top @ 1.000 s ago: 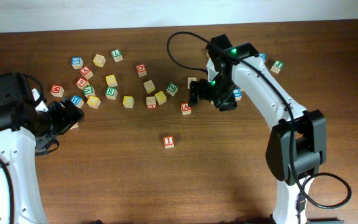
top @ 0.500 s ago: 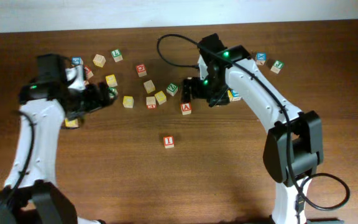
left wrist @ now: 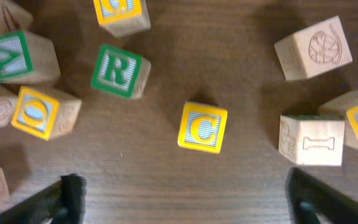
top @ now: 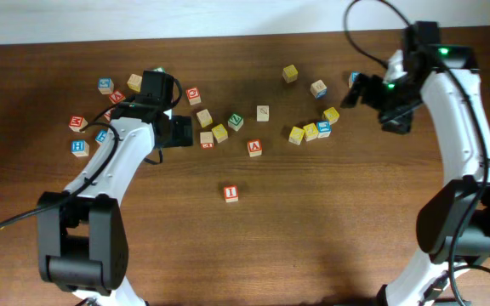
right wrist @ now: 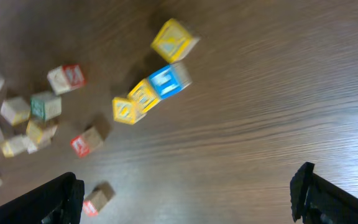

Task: Spell out ICRA
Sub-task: 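Move the left gripper over the yellow C block, then close the left gripper on the yellow C block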

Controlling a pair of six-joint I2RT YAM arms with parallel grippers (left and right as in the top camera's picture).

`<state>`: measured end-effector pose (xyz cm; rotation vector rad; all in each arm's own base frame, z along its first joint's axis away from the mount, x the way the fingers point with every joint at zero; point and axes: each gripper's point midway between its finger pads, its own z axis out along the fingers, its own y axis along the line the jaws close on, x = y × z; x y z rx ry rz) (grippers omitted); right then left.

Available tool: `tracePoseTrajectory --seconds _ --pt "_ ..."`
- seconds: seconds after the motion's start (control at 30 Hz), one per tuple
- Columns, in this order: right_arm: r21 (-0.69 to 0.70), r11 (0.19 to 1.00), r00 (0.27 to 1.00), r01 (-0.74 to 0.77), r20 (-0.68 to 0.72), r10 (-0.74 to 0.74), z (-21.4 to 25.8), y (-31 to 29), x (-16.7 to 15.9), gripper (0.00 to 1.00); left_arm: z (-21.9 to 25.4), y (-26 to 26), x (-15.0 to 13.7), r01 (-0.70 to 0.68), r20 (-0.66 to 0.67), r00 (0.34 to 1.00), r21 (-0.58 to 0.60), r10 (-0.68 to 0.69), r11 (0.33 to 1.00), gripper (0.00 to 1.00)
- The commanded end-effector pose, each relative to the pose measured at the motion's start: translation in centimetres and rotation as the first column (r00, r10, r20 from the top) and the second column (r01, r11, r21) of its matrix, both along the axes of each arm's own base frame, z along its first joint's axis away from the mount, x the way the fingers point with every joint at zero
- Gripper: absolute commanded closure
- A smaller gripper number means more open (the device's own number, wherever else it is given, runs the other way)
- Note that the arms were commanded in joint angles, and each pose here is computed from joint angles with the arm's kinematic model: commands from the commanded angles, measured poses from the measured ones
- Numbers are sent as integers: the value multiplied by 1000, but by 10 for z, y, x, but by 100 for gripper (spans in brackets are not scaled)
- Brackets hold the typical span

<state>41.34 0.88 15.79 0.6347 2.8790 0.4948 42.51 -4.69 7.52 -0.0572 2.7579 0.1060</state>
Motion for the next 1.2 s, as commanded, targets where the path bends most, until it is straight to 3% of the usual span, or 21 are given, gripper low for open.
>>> tracePoseTrajectory --seconds 0.0,0.13,0.37,0.43,0.57,0.77,0.9,1.07,1.17 --pt "-12 999 999 49 16 -49 5 -25 0 2 -18 0 5 -6 -17 1000 -2 6 1000 14" --pt "-12 997 997 77 16 -77 5 -37 0 2 -41 -5 11 3 -38 999 -24 -4 1000 16" --pt "-12 997 997 77 16 -77 5 -37 0 2 -42 -7 16 4 -20 1000 -30 -5 1000 41" --pt "-12 997 997 77 16 -77 5 -37 0 2 -44 -7 16 5 -26 1000 -33 -6 999 33" --pt "-12 997 997 77 16 -77 5 -37 0 2 -63 -13 13 15 -69 997 -62 -19 998 34" --pt "-12 997 997 77 16 -77 5 -37 0 2 -65 -2 18 -9 -55 998 -56 6 998 42" --pt "-12 997 997 77 16 -77 5 -37 0 2 -65 6 21 -28 -46 999 -59 25 998 54" --pt "-12 997 997 77 16 -77 5 -37 0 2 -64 -5 23 -8 -39 999 -113 3 994 48" --pt "-12 997 997 77 16 -77 5 -37 0 2 -65 -7 24 -3 -40 999 -127 -2 992 61"
